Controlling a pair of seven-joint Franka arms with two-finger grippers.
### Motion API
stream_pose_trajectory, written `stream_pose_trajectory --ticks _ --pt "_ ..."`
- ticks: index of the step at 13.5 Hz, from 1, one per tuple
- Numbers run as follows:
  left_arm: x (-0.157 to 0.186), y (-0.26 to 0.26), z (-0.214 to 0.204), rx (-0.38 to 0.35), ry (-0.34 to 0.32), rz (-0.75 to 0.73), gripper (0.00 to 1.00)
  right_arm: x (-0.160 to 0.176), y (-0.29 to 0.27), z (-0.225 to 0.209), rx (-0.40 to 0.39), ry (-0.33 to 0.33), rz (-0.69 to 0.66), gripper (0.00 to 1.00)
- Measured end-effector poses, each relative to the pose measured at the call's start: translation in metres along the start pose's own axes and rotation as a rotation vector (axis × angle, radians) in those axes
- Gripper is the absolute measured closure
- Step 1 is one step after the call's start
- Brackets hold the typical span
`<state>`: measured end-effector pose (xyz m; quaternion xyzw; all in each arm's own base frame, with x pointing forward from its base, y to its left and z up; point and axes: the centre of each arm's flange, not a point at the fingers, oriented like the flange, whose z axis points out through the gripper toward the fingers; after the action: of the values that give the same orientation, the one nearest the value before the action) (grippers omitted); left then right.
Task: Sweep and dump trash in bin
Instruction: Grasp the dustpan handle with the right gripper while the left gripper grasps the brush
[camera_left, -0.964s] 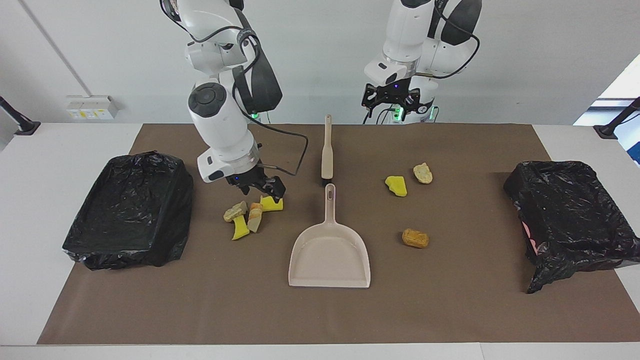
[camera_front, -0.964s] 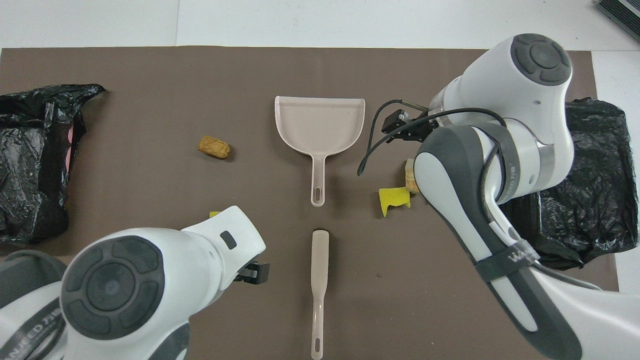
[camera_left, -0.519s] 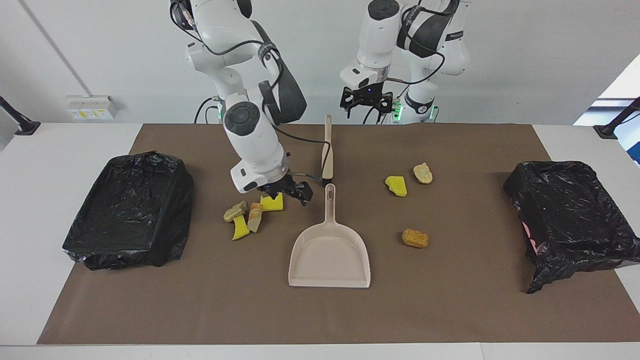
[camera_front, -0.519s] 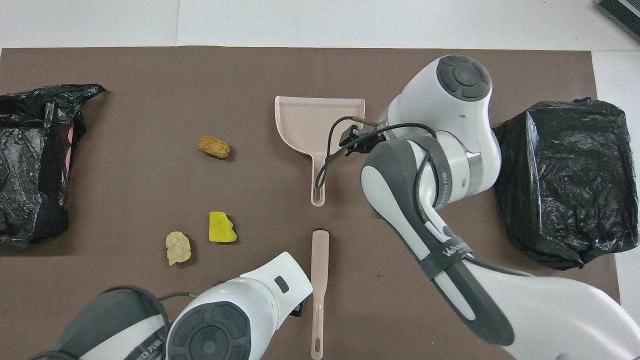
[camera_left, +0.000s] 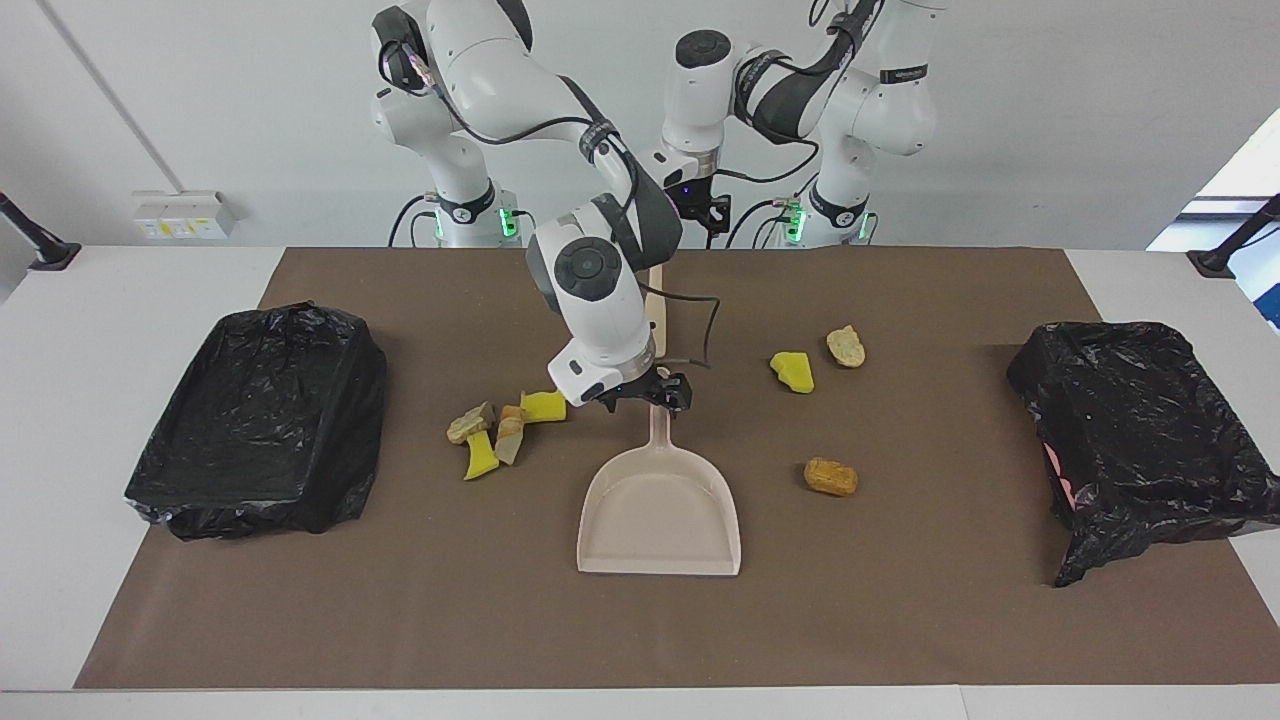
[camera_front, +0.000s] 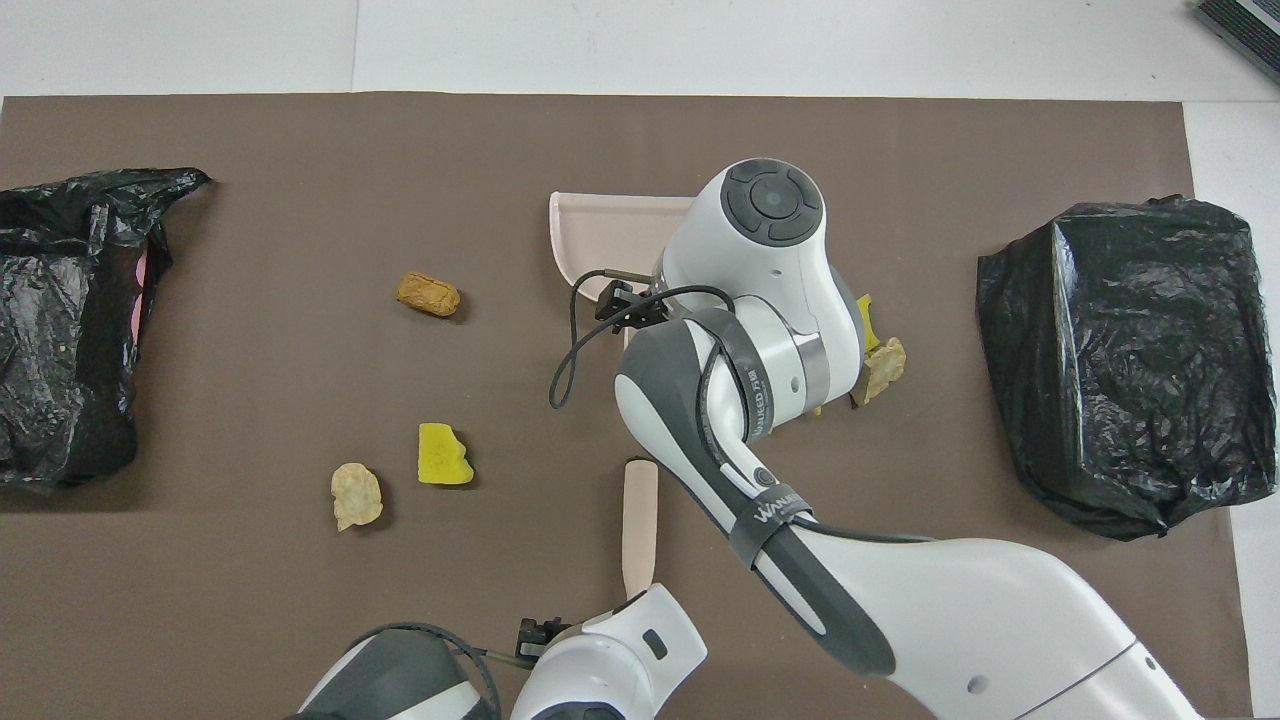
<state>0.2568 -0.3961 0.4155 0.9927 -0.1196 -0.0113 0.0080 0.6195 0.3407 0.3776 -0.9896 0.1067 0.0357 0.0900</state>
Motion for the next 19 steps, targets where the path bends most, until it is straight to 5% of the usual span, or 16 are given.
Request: stream_pose_trajectory --ticks 8,13,16,18,19 --pt "-0.016 0.042 0.056 -0.005 -0.014 -0.026 0.00 -0.015 -0.011 0.024 -0.013 -0.029 -0.040 0.00" --pt "-0.013 0.038 0.078 0.027 -0.050 -0.037 0.10 -0.016 -0.007 0.031 -0.023 -0.039 -0.037 0.07" --pt "-0.012 0.037 0.078 0.026 -0.050 -0.041 0.24 -0.015 -0.005 0.032 -0.024 -0.040 -0.034 0.40" --pt "-0.011 0.036 0.077 0.031 -0.047 -0.039 0.51 -0.012 -0.002 0.031 -0.023 -0.040 -0.027 0.63" --pt "-0.009 0.034 0.075 0.042 -0.045 -0.035 0.64 -0.011 0.000 0.030 -0.024 -0.041 -0.025 0.67"
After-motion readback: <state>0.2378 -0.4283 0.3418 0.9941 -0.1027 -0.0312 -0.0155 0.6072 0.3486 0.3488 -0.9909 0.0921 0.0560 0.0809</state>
